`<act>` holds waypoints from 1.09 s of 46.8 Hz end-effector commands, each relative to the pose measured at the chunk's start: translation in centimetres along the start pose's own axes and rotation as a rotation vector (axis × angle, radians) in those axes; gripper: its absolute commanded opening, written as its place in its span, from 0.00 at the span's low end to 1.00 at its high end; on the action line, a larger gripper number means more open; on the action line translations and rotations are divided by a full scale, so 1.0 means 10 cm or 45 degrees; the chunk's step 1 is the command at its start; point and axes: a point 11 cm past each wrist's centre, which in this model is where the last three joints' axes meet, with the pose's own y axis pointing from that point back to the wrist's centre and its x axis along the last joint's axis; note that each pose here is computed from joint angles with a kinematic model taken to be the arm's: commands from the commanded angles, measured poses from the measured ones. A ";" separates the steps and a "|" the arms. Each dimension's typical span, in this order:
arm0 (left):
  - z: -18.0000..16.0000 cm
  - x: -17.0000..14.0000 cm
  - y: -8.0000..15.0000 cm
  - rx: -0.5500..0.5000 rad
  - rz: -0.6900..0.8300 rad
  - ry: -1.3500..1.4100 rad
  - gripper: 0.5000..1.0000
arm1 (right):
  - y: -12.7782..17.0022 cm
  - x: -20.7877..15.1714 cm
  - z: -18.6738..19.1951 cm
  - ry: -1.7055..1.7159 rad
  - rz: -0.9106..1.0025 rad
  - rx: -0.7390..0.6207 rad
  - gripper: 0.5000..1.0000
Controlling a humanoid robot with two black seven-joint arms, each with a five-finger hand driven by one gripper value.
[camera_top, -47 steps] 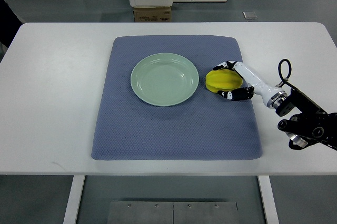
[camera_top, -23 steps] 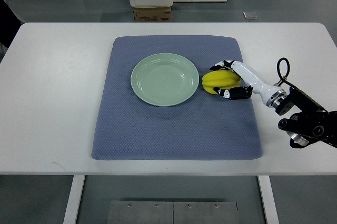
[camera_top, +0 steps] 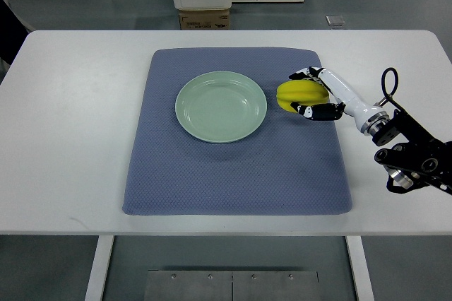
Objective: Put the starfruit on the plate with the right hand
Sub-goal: 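Lift the starfruit with the right hand and carry it over the plate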
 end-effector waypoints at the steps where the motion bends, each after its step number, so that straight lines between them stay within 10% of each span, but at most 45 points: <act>1: 0.00 0.00 0.00 0.000 0.000 0.000 1.00 | -0.01 0.03 -0.01 -0.008 0.014 0.002 0.00; 29: 0.00 0.00 0.00 0.000 0.000 0.000 1.00 | -0.12 0.82 -0.18 -0.266 0.108 0.039 0.00; 51: 0.00 0.00 0.00 0.000 0.000 0.000 1.00 | -0.24 0.77 -0.37 -0.356 0.062 0.106 0.00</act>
